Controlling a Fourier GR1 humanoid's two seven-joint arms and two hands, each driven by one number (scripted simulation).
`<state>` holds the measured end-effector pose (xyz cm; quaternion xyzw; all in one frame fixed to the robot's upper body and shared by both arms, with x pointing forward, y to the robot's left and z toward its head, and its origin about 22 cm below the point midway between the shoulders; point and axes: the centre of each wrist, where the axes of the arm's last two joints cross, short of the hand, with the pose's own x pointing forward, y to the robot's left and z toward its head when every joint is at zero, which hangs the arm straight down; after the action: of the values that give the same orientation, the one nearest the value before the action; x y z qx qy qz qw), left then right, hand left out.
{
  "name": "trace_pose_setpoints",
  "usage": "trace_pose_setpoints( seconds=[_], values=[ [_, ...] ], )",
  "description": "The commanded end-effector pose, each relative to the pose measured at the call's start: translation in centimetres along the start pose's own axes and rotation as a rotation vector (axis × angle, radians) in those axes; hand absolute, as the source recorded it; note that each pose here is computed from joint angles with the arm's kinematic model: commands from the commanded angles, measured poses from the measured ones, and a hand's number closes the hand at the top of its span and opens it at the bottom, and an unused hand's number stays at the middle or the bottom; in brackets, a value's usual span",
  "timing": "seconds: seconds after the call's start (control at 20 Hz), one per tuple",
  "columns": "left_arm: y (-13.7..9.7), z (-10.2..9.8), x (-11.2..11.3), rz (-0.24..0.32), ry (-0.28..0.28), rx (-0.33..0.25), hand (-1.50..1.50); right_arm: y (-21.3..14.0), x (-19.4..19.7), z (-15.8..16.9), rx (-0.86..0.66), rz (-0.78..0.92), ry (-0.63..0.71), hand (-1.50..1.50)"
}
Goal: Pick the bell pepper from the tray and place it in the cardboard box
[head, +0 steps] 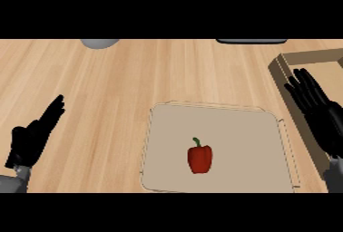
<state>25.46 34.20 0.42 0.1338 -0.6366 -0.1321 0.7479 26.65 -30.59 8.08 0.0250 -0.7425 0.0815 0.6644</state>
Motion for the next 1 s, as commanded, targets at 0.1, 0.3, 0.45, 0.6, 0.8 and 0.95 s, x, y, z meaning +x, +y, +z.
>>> trace_pose_setpoints(
  seconds=[0.1,0.3,0.45,0.6,0.8,0.95],
  values=[
    [-0.7,-1.9,3.9,-0.034,-0.191,-0.05,0.0,0.4,6.1,0.2,-0.109,0.068,-0.207,-1.5],
    [-2.6,-1.8,6.4,-0.035,-0.339,-0.124,0.0,-2.4,9.8,1.9,-0.154,0.557,-0.146,-1.5],
    [-4.4,-2.6,9.2,-0.027,-0.382,-0.154,0.0,0.8,9.6,5.1,-0.226,0.439,-0.191,-1.5],
    [-4.9,-1.4,8.9,-0.027,-0.404,-0.19,0.0,2.8,8.2,6.1,-0.157,0.552,-0.253,-1.5],
    [-4.7,-2.1,8.8,-0.024,-0.406,-0.18,0.0,3.3,9.3,7.7,-0.002,0.746,-0.278,-1.5],
    [-4.6,-1.8,7.3,-0.015,-0.407,-0.185,0.0,4.0,9.9,8.3,0.064,0.842,-0.25,-1.5]
  ],
)
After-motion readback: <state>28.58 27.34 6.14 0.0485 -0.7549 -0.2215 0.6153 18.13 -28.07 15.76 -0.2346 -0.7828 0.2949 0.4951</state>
